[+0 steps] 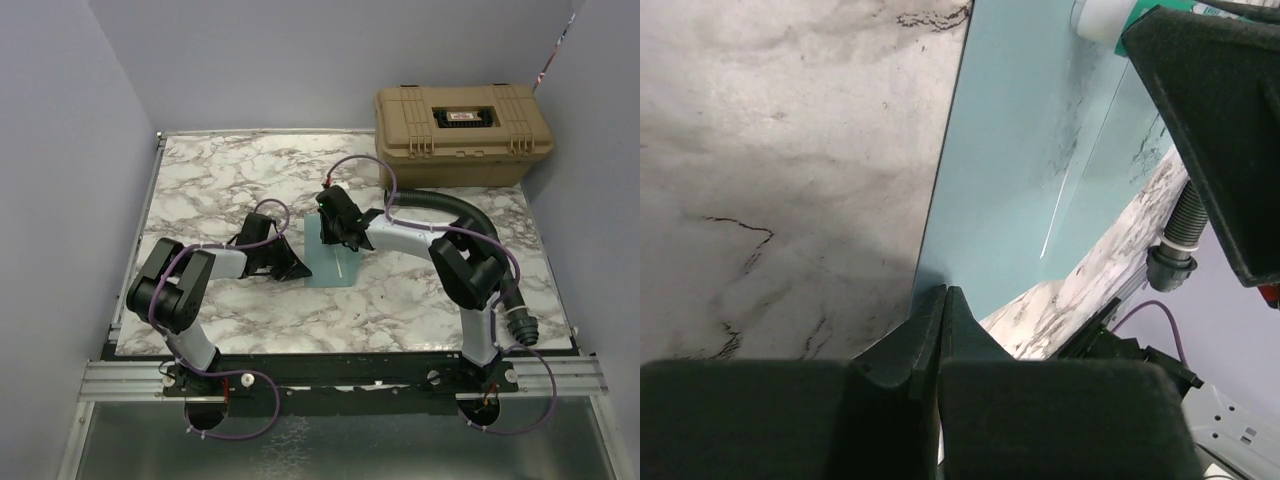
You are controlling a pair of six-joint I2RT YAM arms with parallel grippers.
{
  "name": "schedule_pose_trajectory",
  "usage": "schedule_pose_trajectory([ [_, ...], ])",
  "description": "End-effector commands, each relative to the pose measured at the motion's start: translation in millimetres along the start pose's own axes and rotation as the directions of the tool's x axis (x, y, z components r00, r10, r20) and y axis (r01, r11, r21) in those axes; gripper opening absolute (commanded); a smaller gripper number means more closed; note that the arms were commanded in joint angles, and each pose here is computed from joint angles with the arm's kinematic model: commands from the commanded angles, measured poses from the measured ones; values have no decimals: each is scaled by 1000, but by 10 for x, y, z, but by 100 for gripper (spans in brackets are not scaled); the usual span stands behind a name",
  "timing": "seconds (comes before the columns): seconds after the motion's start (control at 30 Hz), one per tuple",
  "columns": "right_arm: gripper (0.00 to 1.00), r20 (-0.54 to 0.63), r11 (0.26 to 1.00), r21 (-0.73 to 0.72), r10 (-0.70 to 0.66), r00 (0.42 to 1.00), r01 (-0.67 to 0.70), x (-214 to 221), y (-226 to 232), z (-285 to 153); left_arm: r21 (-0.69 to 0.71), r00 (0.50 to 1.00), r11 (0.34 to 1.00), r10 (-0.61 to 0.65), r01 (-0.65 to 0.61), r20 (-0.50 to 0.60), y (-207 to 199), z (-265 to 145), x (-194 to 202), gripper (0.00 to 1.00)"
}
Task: Place the letter into the envelope and seal it
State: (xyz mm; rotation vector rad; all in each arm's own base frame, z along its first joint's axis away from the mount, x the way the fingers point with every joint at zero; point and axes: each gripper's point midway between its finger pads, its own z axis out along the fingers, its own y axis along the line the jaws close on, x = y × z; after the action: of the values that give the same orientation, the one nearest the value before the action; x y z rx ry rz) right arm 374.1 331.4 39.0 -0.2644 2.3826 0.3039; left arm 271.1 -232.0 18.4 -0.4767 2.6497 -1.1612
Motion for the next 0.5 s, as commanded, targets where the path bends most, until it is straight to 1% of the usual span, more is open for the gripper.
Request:
schedule_pose_trajectory([
  [0.0, 1, -238, 982, 170, -36, 971, 78, 726, -527, 6, -187, 998, 982, -40, 31, -41, 525, 42, 165, 0],
  [0.2, 1, -261, 989, 106, -70, 963, 100, 894, -437, -284, -174, 998, 983, -65, 63, -5, 452, 77, 68, 0],
  [0.3, 1, -283, 990, 78, -94, 955, 120, 1018, -343, -366, -173, 997, 982, -81, 81, 9, 447, 91, 44, 0],
  [0.47, 1, -303, 992, 58, -91, 948, 114, 1149, -258, -464, -176, 995, 980, -94, 98, 31, 450, 91, 16, 0],
])
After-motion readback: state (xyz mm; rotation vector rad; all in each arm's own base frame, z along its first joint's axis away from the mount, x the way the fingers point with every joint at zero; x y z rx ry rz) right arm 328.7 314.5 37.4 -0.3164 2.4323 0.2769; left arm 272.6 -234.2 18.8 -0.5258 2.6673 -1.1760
